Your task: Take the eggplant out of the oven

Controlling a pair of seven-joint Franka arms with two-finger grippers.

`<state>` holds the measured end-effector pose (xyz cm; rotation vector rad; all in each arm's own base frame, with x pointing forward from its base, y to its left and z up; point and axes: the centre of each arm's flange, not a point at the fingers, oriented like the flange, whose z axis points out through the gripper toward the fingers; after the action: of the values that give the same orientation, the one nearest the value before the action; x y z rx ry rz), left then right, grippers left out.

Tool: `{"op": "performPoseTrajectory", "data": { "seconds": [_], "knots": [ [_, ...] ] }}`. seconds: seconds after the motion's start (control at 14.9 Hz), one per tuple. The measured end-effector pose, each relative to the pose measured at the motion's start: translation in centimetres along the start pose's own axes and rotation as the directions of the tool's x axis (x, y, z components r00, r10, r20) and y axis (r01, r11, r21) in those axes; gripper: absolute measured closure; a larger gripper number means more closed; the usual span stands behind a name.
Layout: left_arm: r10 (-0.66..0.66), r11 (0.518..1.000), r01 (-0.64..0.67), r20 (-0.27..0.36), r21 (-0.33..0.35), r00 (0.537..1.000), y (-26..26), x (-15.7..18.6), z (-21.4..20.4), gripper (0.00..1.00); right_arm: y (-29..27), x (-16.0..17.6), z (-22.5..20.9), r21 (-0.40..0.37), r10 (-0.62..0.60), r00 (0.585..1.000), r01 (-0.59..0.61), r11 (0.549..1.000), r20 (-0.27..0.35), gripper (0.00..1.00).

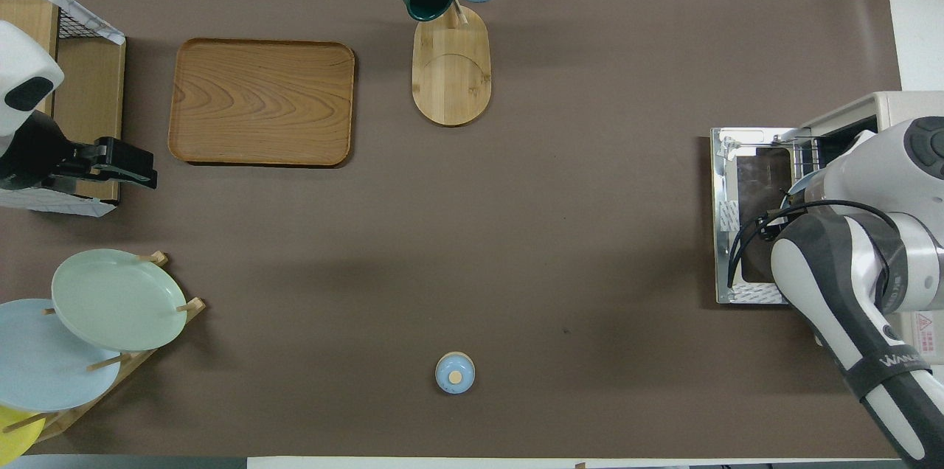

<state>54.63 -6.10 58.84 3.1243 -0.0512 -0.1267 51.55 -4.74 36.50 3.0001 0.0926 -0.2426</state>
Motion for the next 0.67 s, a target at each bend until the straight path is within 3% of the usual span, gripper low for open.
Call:
{"op": "performPoseTrajectory", "data": {
  "seconds": [0.07, 0.27, 0.67],
  "knots": [
    [0.0, 1.0, 0.0, 0.0, 0.0, 1.0, 0.0, 0.0, 0.0, 0.0, 0.0, 0.0, 0.0, 0.0, -0.004, 1.0, 0.004, 1.0, 0.0, 0.68],
    [0.0, 1.0, 0.0, 0.0, 0.0, 1.0, 0.0, 0.0, 0.0, 0.0, -0.1, -0.1, -0.3, -0.007, -0.028, 1.0, 0.028, 1.0, -0.005, 0.98],
    [0.0, 1.0, 0.0, 0.0, 0.0, 1.0, 0.0, 0.0, 0.0, 0.0, -3.1, 0.2, -3.8, -0.035, -0.081, 0.997, 0.082, 0.996, 0.012, 0.98]
  ]
}}
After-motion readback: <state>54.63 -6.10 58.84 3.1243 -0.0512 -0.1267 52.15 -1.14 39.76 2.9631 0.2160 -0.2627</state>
